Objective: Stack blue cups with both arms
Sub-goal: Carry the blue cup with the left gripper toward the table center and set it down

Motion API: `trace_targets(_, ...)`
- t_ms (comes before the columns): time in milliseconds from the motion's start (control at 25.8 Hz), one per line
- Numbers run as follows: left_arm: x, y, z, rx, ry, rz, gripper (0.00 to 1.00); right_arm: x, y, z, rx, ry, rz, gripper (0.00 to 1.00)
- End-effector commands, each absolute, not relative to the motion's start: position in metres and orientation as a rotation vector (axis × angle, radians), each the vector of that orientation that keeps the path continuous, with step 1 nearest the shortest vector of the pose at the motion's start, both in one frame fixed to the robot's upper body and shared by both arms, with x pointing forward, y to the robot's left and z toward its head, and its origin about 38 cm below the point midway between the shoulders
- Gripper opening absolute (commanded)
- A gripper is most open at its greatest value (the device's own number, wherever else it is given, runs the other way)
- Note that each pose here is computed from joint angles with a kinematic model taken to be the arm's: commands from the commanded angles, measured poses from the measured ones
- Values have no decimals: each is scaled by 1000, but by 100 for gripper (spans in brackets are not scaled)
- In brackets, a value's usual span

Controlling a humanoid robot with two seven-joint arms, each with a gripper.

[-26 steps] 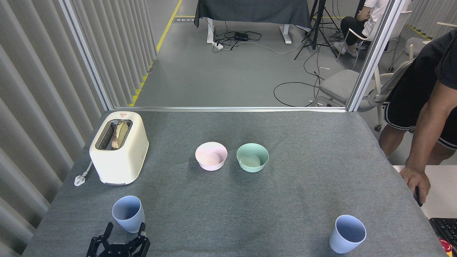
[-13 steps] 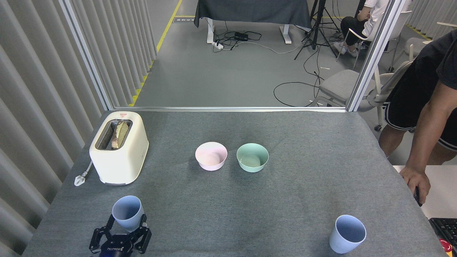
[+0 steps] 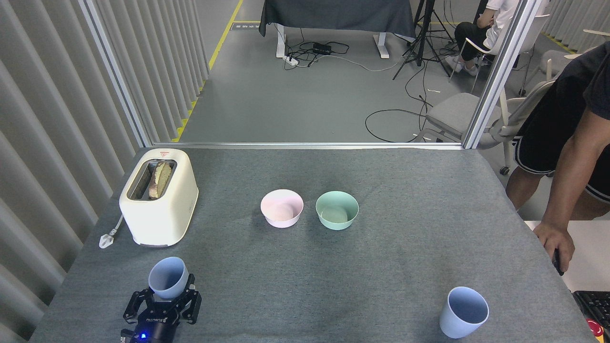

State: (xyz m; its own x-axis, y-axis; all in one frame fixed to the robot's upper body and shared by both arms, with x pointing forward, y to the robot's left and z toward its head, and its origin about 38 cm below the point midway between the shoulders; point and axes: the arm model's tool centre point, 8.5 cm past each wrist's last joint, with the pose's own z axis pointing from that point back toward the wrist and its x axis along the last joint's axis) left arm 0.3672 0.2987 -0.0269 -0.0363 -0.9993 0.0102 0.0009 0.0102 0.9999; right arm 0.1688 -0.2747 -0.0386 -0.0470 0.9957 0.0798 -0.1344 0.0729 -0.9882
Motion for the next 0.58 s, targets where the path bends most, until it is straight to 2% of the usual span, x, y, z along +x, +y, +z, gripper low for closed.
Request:
trace_targets(0, 372, 286, -7, 1207, -1326, -1230, 50, 169, -275, -39, -1031, -1183, 1251, 100)
trace_targets(155, 371, 211, 5, 1119, -1513, -1370, 53, 170, -274, -39, -1028, -1186, 1253, 100)
trace_targets(272, 364, 153, -2, 1017, -1605, -1480, 54, 169, -273, -39, -1027, -1186, 1255, 100)
trace_targets(427, 357, 104, -18, 973, -1616, -1634, 55, 169, -274, -40, -1028, -1181, 1253, 100)
trace_targets(543, 361, 94, -19, 966, -1618, -1638, 58, 169, -274, -40, -1028, -1181, 1251, 100)
